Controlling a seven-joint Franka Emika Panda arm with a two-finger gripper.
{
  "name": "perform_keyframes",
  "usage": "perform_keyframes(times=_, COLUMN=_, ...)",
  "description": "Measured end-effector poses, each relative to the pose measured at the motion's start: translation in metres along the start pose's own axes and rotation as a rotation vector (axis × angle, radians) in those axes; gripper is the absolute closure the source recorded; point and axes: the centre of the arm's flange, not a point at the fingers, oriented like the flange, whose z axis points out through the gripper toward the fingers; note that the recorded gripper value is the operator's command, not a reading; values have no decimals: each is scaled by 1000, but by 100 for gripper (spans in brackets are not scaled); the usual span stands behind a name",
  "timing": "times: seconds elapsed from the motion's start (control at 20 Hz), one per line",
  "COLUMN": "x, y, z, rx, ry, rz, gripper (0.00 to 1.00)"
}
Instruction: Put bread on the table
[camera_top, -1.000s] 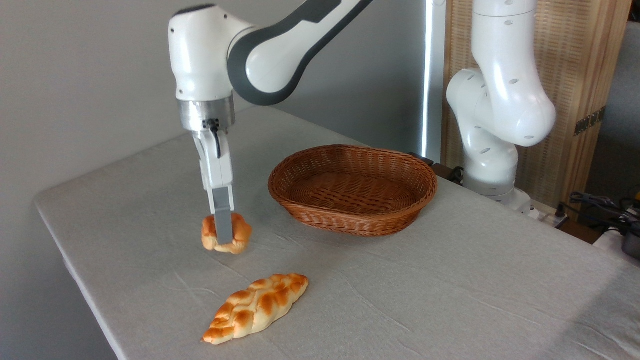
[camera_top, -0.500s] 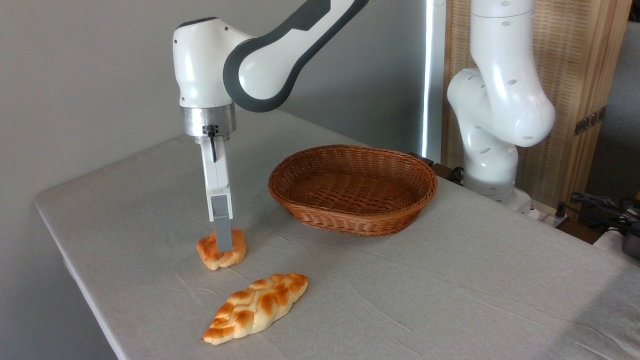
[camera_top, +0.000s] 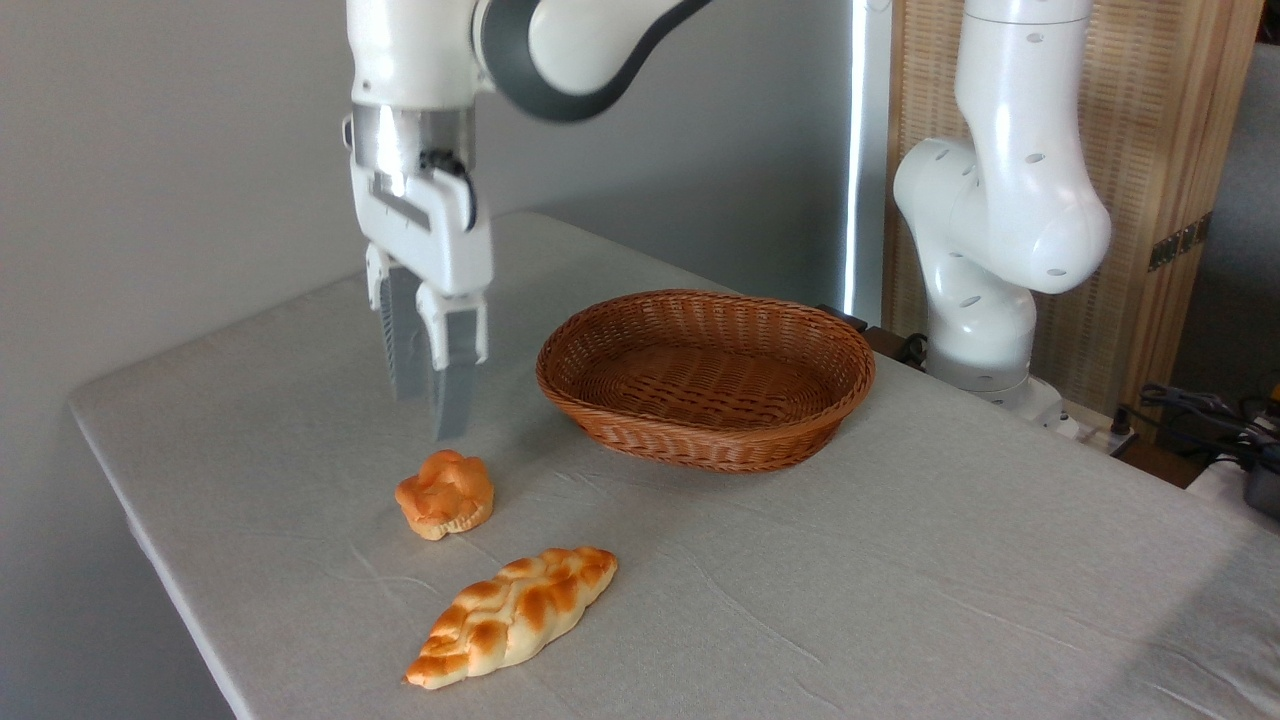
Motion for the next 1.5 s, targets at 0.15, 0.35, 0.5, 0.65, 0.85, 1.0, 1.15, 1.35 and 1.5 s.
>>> perform_keyframes(times=0.15, x=-22, y=-32, z=-43, rx=-94, ry=-44, rz=-111, gripper=0)
perform_keyframes(times=0.35, x=-53, y=-66, z=-76, rx=-200, ry=-81, rz=-221, gripper=0)
perform_keyframes(times=0.5, x=-52, y=-69, z=-83, rx=-231, ry=-117, rz=-222, gripper=0)
perform_keyframes(times=0.65, x=-49, y=-72, z=-83, rx=-240, ry=-130, rz=-221, gripper=0)
perform_keyframes(times=0.85, x=-48, y=-73, z=-80, rx=-242, ry=-134, rz=-222, gripper=0)
perform_keyframes(times=1.0, x=-53, y=-79, z=-80, rx=-240, ry=-134, rz=-236, gripper=0)
perform_keyframes(times=1.15, x=-59, y=-89, z=-87, rx=-229, ry=-123, rz=-256, gripper=0)
perform_keyframes(times=1.35, x=-61, y=-95, z=-97, rx=-216, ry=-103, rz=-244, gripper=0)
perform_keyframes(times=1.5, x=-61, y=-96, z=-100, rx=-213, ry=-96, rz=-224, gripper=0)
